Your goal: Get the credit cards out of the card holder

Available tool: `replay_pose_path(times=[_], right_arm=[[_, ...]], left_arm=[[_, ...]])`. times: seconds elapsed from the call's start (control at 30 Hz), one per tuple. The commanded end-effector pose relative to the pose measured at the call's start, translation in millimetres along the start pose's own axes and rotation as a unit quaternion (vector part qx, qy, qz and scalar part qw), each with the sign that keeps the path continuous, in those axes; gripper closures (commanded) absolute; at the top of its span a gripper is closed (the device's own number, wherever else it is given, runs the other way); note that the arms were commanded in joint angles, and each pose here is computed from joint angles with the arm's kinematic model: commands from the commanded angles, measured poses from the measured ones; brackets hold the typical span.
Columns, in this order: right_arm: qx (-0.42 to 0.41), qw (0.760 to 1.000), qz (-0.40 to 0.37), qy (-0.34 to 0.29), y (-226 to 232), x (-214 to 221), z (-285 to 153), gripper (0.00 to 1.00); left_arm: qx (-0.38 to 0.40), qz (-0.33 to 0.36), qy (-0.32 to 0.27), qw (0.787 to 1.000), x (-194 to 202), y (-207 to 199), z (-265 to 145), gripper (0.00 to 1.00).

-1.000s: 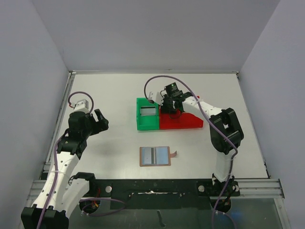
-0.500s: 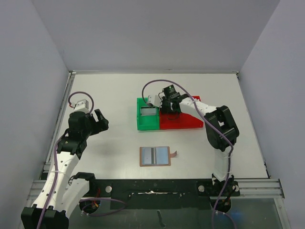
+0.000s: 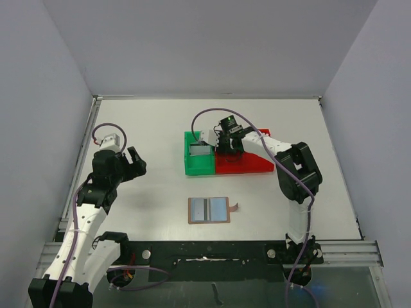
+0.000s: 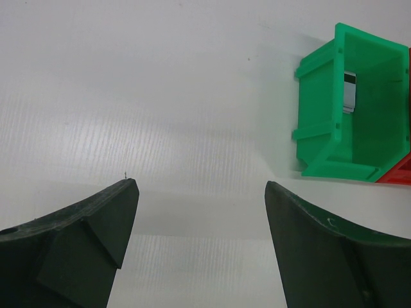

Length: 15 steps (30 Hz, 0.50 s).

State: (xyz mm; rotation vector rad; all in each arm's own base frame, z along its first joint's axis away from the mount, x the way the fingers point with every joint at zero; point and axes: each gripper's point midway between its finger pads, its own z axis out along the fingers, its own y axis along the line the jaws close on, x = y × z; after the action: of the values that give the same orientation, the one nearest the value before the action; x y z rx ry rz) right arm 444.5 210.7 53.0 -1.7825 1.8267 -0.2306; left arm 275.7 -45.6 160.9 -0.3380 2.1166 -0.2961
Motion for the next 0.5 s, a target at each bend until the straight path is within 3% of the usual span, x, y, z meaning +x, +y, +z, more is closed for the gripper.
replay_pose_path(times=[0.0,0.13,0.47], right_arm=[[0.021,1.0,0.007,-0.014,-12.4,-9.6,-16.9,0.64],[0.03,0.999,0.011,0.003,-15.7,-5.9,-17.5,0.64],[0.03,0.999,0.04,-0.022,-20.0,-20.0,-23.6,0.56]], left_arm=[[0.019,0.007,-0.028,0.999,-17.2,-8.4,0.3,0.2],[0.024,0.008,-0.022,0.999,-14.6,-10.0,1.5,0.2],[0.03,0.01,-0.012,0.999,-11.0,-11.9,3.8,0.2]])
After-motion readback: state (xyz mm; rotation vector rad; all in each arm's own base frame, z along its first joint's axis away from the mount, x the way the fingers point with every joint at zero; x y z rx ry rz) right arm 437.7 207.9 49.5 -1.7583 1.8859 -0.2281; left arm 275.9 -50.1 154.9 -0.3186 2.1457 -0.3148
